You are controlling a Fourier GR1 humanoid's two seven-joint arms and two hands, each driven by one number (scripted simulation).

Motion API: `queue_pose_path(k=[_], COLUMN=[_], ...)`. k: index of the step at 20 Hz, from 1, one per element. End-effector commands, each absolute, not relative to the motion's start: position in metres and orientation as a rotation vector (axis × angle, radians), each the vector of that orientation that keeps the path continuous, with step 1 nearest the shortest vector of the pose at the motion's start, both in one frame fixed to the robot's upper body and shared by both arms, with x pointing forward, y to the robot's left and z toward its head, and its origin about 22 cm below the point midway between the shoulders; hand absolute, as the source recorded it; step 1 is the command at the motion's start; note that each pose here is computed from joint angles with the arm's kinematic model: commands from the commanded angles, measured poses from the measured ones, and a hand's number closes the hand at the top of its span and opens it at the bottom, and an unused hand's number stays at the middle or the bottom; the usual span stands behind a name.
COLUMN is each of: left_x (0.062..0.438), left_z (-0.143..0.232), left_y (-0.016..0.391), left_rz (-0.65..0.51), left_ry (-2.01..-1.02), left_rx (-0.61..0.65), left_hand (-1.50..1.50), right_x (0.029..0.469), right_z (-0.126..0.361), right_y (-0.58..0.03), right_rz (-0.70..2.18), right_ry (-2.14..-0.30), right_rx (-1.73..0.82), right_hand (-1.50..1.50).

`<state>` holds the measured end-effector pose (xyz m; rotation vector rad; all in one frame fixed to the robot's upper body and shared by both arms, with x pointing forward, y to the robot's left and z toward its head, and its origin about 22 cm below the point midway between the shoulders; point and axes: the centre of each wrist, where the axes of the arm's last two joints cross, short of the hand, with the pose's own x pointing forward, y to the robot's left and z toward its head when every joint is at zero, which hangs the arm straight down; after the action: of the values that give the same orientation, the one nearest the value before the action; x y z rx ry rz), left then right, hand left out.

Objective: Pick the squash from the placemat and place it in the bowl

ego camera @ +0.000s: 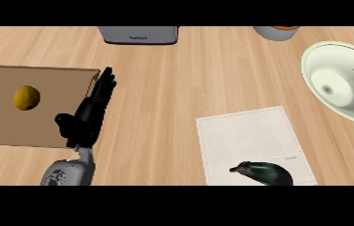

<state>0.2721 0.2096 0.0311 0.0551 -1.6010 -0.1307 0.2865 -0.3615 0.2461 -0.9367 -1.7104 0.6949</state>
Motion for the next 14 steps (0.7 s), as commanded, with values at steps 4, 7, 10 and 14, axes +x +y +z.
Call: queue_pose_path(k=[4, 7, 10, 14], left_x=[0.275, 0.271, 0.269, 0.278], left_z=[0.032, 0.044, 0.032, 0.037], left_y=[0.225, 0.223, 0.204, 0.204], left_rz=[-0.121, -0.133, -0.151, -0.131], left_ry=[-1.591, -1.599, -1.600, -1.620], left_rx=[0.043, 0.053, 0.024, 0.070], left_hand=[0.00, 0.00, 0.00, 0.00], right_x=[0.325, 0.345, 0.358, 0.353], right_z=[0.198, 0.185, 0.156, 0.120], right_y=[-0.406, -0.424, -0.436, -0.452], right_rz=[0.688, 0.702, 0.692, 0.721], right_ry=[-1.629, -1.601, -1.566, -1.515], right_rx=[-1.013, -1.055, -1.096, -1.057], right_hand=[1.50, 1.50, 1.50, 1.50])
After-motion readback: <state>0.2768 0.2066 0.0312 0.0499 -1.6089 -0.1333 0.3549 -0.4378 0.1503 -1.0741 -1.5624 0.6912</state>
